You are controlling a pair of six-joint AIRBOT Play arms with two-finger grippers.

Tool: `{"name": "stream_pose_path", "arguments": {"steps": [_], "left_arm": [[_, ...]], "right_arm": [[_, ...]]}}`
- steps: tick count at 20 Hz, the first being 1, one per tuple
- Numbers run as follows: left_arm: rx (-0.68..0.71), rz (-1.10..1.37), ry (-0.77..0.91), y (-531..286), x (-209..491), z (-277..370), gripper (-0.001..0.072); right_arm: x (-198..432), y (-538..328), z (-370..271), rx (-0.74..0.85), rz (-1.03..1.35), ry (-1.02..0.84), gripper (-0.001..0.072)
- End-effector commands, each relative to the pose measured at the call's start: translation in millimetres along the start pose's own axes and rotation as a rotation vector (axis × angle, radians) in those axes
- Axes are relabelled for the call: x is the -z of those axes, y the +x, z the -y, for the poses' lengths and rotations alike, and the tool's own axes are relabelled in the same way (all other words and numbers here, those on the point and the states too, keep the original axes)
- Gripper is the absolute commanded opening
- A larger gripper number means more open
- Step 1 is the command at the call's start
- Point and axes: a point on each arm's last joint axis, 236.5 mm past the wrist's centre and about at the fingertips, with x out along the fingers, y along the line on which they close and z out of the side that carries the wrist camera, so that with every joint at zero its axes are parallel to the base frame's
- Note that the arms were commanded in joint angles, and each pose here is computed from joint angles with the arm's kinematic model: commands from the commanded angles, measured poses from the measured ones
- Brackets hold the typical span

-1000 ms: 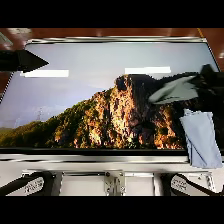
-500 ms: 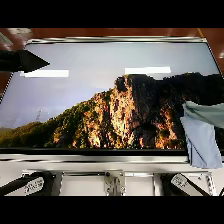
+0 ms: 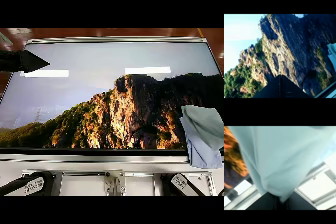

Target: Fold the shirts.

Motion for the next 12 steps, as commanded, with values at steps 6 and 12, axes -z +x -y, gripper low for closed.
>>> {"name": "stream_pose_path", "arguments": {"steps": [6, 12], "left_arm": [[0.000, 0.000, 0.002, 1, 0, -1, 0.0037], [-0.280, -0.221, -0.001, 40, 47, -51, 0.0035]], "right_arm": [[32, 69, 54, 0.238, -0.064, 0.086, 0.0642], [-100, -80, -74, -0.265, 0.603, -0.011, 0.0641]]}}
